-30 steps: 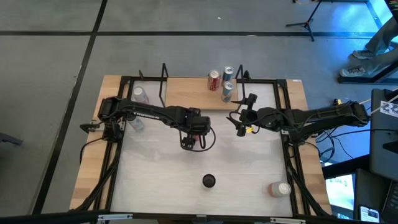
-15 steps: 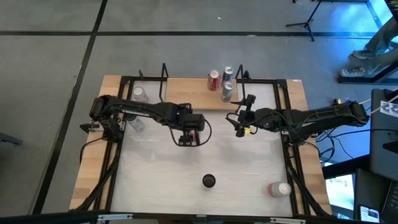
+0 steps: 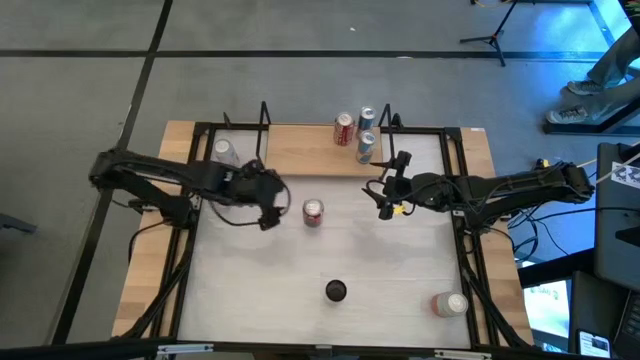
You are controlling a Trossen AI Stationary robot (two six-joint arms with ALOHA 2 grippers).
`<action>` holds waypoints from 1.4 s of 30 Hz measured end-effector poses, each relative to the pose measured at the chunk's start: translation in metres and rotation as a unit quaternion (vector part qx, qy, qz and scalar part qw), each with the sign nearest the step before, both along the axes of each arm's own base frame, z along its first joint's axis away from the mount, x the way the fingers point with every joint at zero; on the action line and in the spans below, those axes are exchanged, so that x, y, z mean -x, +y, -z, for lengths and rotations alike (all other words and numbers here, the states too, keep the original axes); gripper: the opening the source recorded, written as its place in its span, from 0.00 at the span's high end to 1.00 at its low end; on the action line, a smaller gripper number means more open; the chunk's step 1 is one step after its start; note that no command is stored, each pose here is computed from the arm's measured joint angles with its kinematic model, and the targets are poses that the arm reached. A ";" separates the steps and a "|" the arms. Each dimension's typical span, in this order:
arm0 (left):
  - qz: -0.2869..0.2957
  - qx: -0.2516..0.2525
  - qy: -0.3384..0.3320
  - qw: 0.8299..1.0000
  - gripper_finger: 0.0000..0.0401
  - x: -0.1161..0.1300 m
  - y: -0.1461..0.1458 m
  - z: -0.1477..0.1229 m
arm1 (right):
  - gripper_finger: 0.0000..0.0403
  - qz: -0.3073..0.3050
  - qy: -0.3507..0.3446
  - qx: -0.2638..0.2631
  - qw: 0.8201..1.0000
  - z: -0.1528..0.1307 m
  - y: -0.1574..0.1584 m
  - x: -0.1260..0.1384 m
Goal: Place canned beverage on shelf
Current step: Put the red soda can on the shelf
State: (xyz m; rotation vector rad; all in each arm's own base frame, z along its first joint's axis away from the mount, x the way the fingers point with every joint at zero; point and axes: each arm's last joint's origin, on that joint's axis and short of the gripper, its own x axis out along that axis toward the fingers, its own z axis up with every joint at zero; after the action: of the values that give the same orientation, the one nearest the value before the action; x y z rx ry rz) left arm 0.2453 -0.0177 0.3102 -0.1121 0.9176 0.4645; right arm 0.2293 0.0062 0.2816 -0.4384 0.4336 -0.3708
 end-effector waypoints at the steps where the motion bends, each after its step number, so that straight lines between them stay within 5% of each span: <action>1: -0.008 0.004 -0.013 1.000 0.08 0.006 0.000 -0.002 | 0.16 0.000 0.001 0.000 1.000 0.000 0.000 0.000; 9: -0.035 0.030 -0.085 0.995 0.08 0.022 -0.010 -0.009 | 0.16 0.000 0.003 0.000 1.000 0.000 0.000 0.000; 19: 0.021 0.026 -0.114 0.993 0.08 -0.008 -0.035 0.002 | 0.16 0.000 0.003 0.000 1.000 0.000 0.000 0.000; 34: 0.074 -0.024 -0.015 0.997 0.08 -0.047 -0.044 0.052 | 0.16 -0.040 -0.019 -0.040 0.998 -0.002 0.003 -0.002; 42: 0.094 -0.033 -0.058 0.993 0.08 -0.042 -0.039 0.095 | 0.16 -0.046 -0.009 -0.070 0.996 0.007 0.005 -0.009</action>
State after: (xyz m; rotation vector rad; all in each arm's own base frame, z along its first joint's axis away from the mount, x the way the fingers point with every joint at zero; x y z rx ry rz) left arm 0.2871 -0.0570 0.2157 0.0077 0.7900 0.3103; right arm 0.2386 0.0107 0.2744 -0.3183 0.4177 -0.2524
